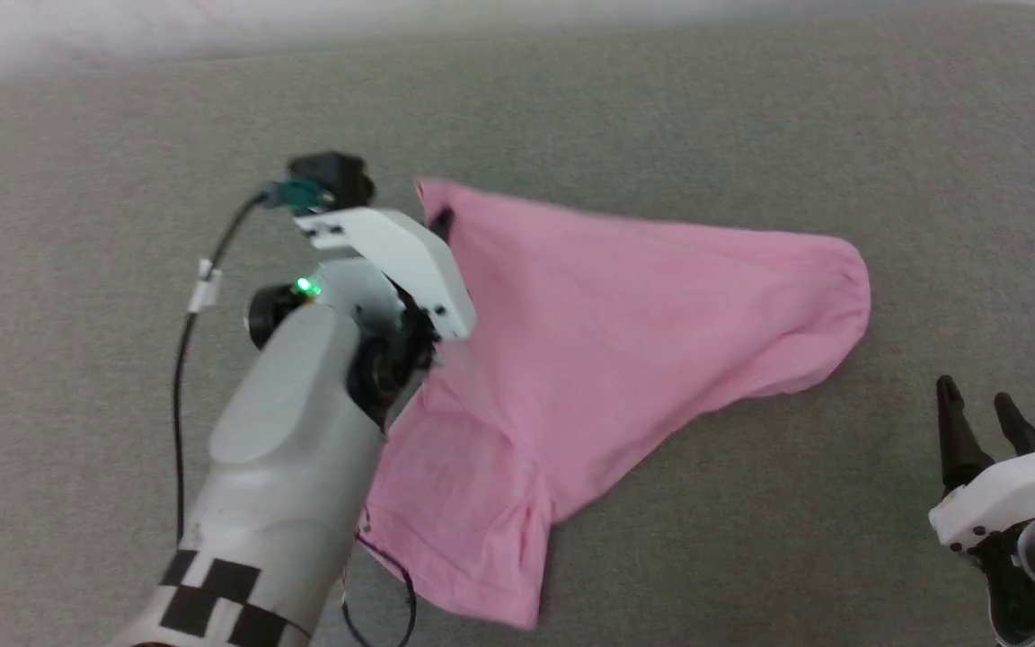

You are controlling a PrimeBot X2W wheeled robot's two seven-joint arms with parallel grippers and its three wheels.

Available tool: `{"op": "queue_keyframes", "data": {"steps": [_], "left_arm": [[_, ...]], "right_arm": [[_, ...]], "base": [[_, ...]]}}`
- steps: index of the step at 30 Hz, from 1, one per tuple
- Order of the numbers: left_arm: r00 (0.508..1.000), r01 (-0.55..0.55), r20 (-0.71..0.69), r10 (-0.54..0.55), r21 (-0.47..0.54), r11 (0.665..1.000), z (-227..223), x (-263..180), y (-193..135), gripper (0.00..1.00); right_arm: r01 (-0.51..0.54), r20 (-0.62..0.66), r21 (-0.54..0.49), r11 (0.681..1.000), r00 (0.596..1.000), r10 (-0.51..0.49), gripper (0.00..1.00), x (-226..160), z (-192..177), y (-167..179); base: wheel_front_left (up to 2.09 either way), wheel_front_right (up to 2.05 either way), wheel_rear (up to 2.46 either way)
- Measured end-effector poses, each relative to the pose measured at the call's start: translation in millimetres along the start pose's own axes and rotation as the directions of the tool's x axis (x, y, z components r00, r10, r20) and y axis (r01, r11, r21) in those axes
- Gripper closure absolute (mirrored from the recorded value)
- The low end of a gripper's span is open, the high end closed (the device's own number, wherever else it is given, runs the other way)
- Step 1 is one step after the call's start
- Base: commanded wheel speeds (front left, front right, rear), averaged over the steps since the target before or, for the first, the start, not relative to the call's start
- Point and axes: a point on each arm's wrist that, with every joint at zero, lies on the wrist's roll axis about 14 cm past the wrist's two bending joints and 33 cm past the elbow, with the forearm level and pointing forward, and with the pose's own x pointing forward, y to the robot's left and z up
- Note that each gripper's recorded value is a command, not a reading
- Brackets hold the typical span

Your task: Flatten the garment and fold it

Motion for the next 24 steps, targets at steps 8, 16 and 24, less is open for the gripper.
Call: {"op": "queue_keyframes", "data": {"steps": [8,16,24], "left_arm": [[0.938,-0.179,0.269,0.22,-0.168,0.969,43.8,-72.6,84.7,1.0],[0.853,-0.462,0.035,0.52,-0.409,0.787,-72.3,-160.1,169.3,1.0],[0.799,-0.366,0.296,0.523,-0.451,0.814,-18.8,-192.9,163.0,0.0]], "right_arm": [[-0.105,0.005,-0.01,0.994,0.994,0.105,0.0,3.5,2.0,37.6],[-0.181,0.007,-0.021,0.983,0.983,0.181,0.0,2.8,3.3,65.7],[-0.276,0.001,-0.056,0.96,0.961,0.276,0.0,-3.1,7.7,100.1]], "base": [[0.0,0.0,0.0],[0.0,0.0,0.0],[0.0,0.0,0.0]]}}
